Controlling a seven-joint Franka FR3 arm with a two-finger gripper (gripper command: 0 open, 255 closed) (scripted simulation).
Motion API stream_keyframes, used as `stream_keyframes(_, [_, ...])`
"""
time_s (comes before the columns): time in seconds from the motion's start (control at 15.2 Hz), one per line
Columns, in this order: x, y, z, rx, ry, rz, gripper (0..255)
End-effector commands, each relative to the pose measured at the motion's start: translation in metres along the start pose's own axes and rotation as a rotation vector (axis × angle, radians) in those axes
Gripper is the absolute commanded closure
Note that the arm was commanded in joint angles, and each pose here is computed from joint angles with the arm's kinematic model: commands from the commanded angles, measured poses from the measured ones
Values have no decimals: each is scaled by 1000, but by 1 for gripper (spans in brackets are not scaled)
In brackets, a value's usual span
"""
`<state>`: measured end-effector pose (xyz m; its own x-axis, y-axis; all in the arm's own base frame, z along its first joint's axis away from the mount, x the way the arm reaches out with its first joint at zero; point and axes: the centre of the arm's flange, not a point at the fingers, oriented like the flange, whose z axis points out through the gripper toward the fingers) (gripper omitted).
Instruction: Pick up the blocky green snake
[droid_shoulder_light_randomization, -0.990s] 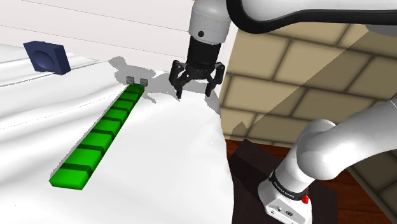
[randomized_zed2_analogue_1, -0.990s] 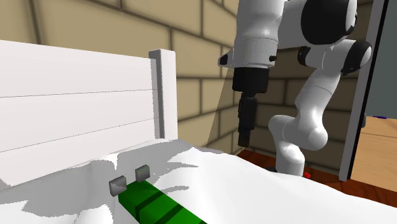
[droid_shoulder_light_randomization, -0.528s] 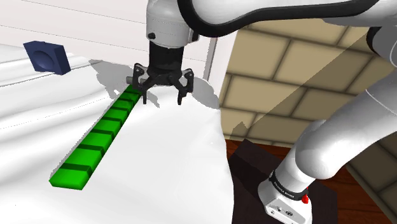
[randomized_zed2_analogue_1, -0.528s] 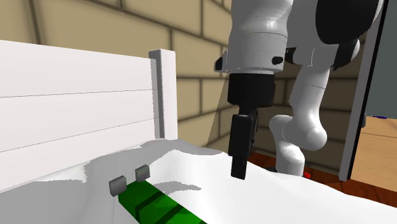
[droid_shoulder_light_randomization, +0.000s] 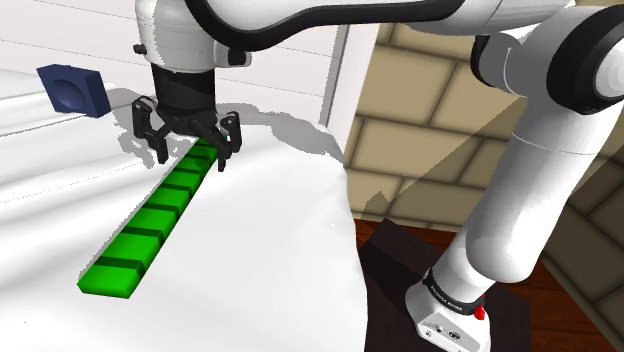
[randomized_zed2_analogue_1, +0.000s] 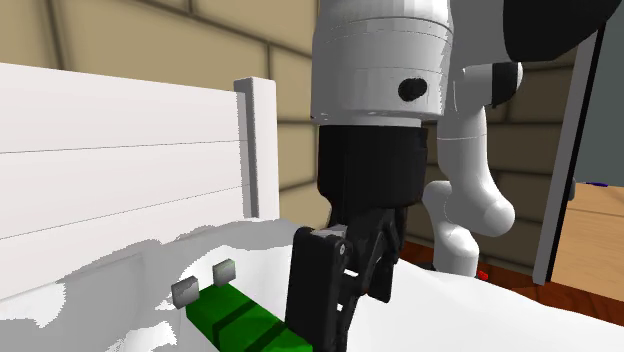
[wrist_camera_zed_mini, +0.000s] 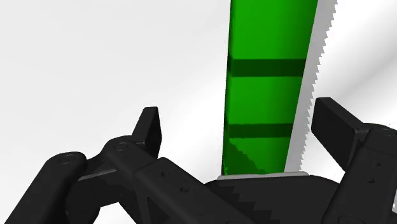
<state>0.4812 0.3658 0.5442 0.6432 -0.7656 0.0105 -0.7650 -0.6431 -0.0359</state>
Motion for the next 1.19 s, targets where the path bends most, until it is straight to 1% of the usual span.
stream_keyframes(0.0, [-2, -27, 4, 1, -5, 57, 0])
stream_keyframes(0.07, [-2, -28, 4, 1, -6, 60, 0])
stream_keyframes(0.53, [-3, -27, 44, 1, -6, 60, 0])
stream_keyframes(0.66, [-3, -27, 44, 1, -6, 60, 0])
stream_keyframes(0.73, [-3, -27, 45, 1, -6, 60, 255])
stream_keyframes(1.12, [-3, -27, 45, 1, -6, 60, 255])
